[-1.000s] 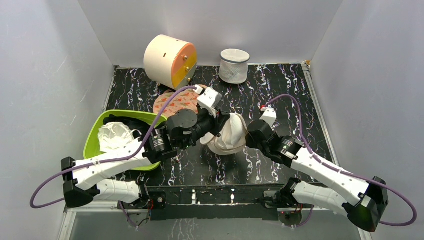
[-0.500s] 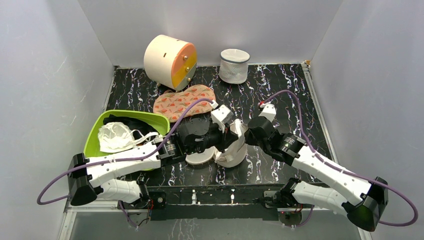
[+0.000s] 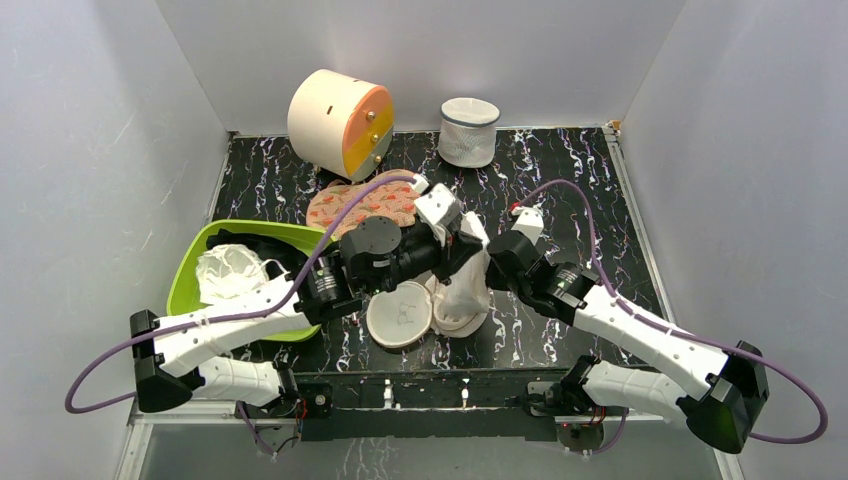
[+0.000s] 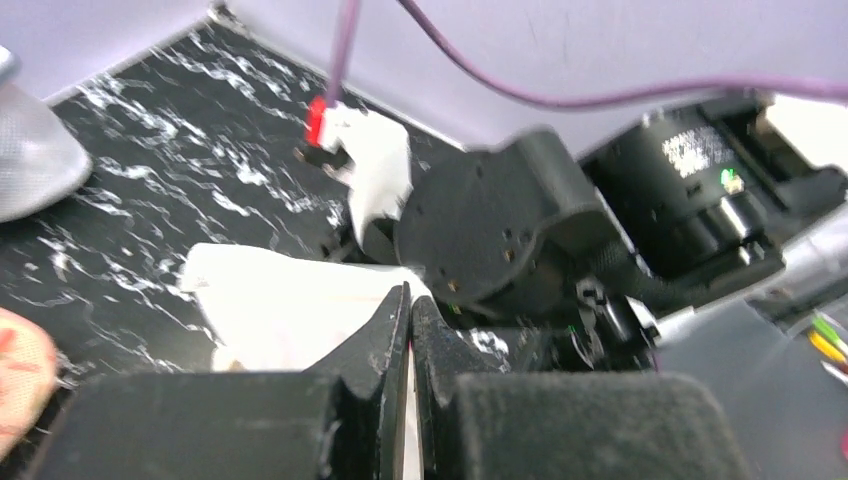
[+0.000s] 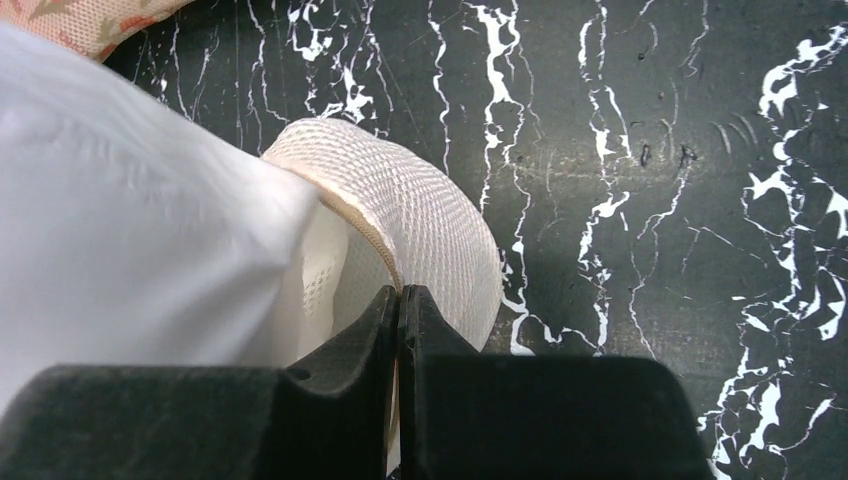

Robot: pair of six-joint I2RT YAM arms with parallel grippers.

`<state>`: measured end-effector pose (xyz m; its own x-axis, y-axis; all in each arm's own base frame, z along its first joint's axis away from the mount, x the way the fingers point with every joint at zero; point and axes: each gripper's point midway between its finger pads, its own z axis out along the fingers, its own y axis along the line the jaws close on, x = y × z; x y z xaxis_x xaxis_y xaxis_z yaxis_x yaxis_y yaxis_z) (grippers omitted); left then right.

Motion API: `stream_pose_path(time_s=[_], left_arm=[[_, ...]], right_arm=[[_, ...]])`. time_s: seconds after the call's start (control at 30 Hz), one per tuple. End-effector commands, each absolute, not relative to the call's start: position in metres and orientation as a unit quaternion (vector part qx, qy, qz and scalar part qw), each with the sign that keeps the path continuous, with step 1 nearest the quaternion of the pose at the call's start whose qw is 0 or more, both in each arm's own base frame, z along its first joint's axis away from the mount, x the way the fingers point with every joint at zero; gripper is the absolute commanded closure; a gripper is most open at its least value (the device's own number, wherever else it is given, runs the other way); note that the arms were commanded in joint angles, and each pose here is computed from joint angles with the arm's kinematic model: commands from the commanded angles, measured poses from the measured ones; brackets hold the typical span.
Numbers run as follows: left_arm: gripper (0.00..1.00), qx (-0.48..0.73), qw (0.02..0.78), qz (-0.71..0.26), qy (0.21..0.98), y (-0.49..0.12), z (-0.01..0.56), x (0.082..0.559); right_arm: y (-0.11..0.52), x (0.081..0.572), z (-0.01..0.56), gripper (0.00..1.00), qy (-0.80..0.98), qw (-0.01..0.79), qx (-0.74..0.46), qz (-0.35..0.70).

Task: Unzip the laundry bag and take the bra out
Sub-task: Pick up the bra from the laundry bag, then place the bra in the bin.

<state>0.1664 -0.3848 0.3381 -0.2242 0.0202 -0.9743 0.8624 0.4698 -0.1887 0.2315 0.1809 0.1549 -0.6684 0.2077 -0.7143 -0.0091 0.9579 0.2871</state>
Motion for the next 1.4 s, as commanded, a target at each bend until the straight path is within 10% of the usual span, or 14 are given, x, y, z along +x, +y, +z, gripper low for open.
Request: stream_pose_path(time_s=[0.0, 0.57, 0.83, 1.37], left_arm=[[1.00, 0.265, 0.613, -0.365, 0.648, -0.356, 0.413, 0.191], [1.00, 0.163, 0.664, -0.276, 0.675, -0.309, 0.491, 0.304], [1.00, 0.041, 0.698, -0.062, 0.712, -0.197, 0.474, 0.388], [1.00, -0.169, 0.588, 0.273, 0.742, 0.060, 0.396, 0.319]], right_arm=[[0.171, 0.232, 0.157, 1.00, 0.895, 0.419, 0.077, 0.129], [0.156, 0.224, 0.155, 1.00, 0.895, 0.421, 0.089, 0.119], [0.155, 0.222, 0.159, 1.00, 0.893, 0.424, 0.090, 0.121], [0.165, 0.225, 0.163, 1.00, 0.895, 0.419, 0.072, 0.132]])
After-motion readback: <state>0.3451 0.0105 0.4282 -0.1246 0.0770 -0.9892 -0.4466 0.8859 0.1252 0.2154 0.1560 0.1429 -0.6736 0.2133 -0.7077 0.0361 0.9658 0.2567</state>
